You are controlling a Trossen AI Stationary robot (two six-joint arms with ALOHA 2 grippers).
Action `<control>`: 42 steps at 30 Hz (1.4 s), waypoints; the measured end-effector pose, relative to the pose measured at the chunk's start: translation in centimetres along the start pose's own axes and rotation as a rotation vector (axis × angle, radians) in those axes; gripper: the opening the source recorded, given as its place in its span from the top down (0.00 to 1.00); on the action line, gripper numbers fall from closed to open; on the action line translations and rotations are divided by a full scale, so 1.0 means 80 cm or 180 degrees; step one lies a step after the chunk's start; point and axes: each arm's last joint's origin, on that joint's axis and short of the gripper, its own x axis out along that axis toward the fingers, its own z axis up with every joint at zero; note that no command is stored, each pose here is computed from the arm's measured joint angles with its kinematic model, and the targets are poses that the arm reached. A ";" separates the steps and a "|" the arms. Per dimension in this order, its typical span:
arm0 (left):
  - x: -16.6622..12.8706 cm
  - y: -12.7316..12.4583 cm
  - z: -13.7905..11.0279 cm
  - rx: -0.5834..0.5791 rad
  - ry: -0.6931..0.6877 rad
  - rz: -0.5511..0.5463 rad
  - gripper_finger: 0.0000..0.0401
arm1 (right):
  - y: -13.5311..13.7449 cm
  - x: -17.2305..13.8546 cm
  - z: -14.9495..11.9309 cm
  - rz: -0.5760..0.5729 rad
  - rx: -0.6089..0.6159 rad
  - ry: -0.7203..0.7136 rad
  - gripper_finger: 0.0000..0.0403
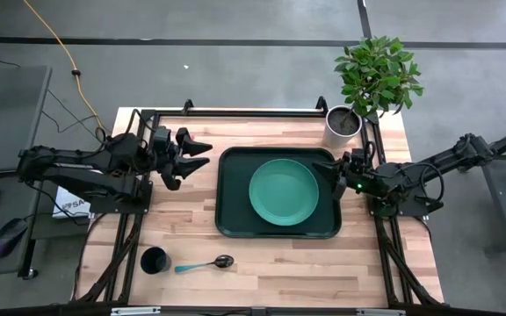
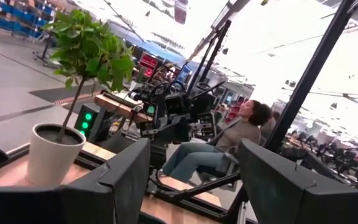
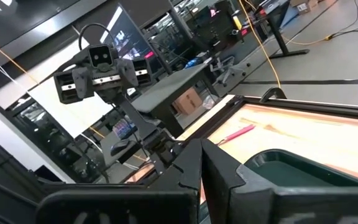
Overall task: Pick and place plate/cup/fork/spoon on tray
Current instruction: Put the green plate on the green serving tray
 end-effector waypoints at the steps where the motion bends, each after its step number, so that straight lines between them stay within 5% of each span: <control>1: 0.000 0.000 0.000 0.0000 0.0000 0.0000 0.43 | 0.000 0.000 0.000 0.0000 0.0000 0.0000 1.00; 12: 0.001 0.001 -0.001 0.0020 0.0015 0.0008 0.43 | 0.001 -0.001 0.003 0.0032 0.0181 -0.0039 0.95; 21: 0.001 0.001 -0.001 0.0088 0.0022 0.0001 0.43 | 0.007 -0.001 0.016 0.0183 0.0501 -0.0301 0.58; 28: 0.001 0.001 -0.002 0.0089 0.0039 0.0007 0.43 | 0.005 0.003 0.023 0.0301 0.0150 -0.0368 0.34; 38: 0.001 0.001 -0.003 0.0091 0.0061 0.0017 0.43 | 0.002 0.007 0.023 0.0360 0.0034 -0.0326 0.30; 42: 0.001 0.002 -0.005 0.0094 0.0106 0.0035 0.43 | -0.010 0.009 0.004 0.0005 0.0055 0.0057 0.30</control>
